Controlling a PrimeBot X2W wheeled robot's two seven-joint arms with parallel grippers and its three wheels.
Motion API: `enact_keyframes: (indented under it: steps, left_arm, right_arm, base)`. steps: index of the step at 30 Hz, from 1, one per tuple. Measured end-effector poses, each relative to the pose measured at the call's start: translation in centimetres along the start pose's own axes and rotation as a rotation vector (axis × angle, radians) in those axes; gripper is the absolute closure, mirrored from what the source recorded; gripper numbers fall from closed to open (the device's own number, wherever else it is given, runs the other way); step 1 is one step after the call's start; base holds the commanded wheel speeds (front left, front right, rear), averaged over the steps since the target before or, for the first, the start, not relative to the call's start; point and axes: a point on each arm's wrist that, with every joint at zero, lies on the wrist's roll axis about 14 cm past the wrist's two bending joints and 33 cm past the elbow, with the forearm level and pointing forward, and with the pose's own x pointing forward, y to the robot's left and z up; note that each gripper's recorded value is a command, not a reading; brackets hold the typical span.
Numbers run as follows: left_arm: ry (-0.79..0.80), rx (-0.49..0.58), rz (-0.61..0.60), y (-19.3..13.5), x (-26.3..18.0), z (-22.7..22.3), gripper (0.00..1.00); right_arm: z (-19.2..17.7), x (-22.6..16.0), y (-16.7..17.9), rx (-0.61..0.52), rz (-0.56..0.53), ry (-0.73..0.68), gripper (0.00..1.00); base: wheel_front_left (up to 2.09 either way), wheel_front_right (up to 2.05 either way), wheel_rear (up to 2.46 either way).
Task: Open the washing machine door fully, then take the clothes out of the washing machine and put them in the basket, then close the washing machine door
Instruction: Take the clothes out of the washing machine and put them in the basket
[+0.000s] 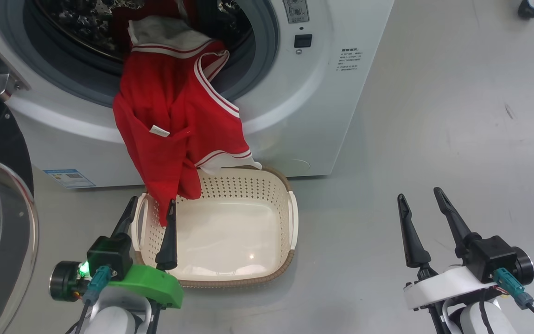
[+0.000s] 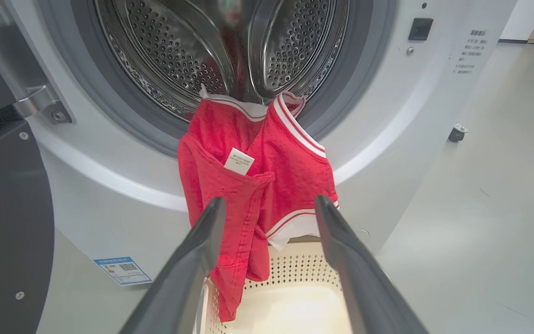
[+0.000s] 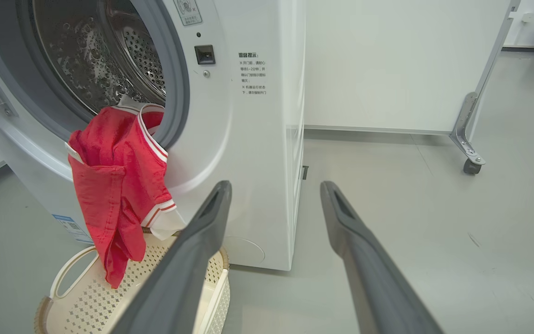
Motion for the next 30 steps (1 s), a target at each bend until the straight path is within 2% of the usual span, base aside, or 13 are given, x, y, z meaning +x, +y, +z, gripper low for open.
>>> enact_keyframes:
  steps: [6, 14, 19, 25, 30]
  left_arm:
    - [0.061, -0.034, -0.004, 0.0, 1.0, -1.5, 0.0]
    - [0.159, -0.055, -0.034, -0.3, 4.5, -3.4, 0.0]
    - [0.266, -0.104, -0.054, -0.5, 6.6, -5.7, 0.0]
    - [0.363, -0.096, -0.064, -0.4, 9.1, -8.0, 0.0]
    - [0.397, -0.064, -0.041, 1.3, 11.5, -8.6, 0.0]
  right_arm:
    - [-0.4, 0.6, -0.1, 0.006, 0.0, 0.009, 0.0]
    - [-0.9, 2.2, -0.4, 0.012, -0.001, 0.014, 0.0]
    - [-1.8, 3.0, -0.8, 0.015, -0.006, 0.032, 0.0]
    - [-2.7, 4.1, -1.2, 0.018, -0.003, 0.046, 0.0]
    - [-3.4, 4.6, -1.8, 0.015, -0.016, 0.061, 0.0]
  base:
    - [0.0, 0.0, 0.0]
    - [0.0, 0.0, 0.0]
    - [0.0, 0.0, 0.0]
    - [0.0, 0.0, 0.0]
    - [0.0, 0.0, 0.0]
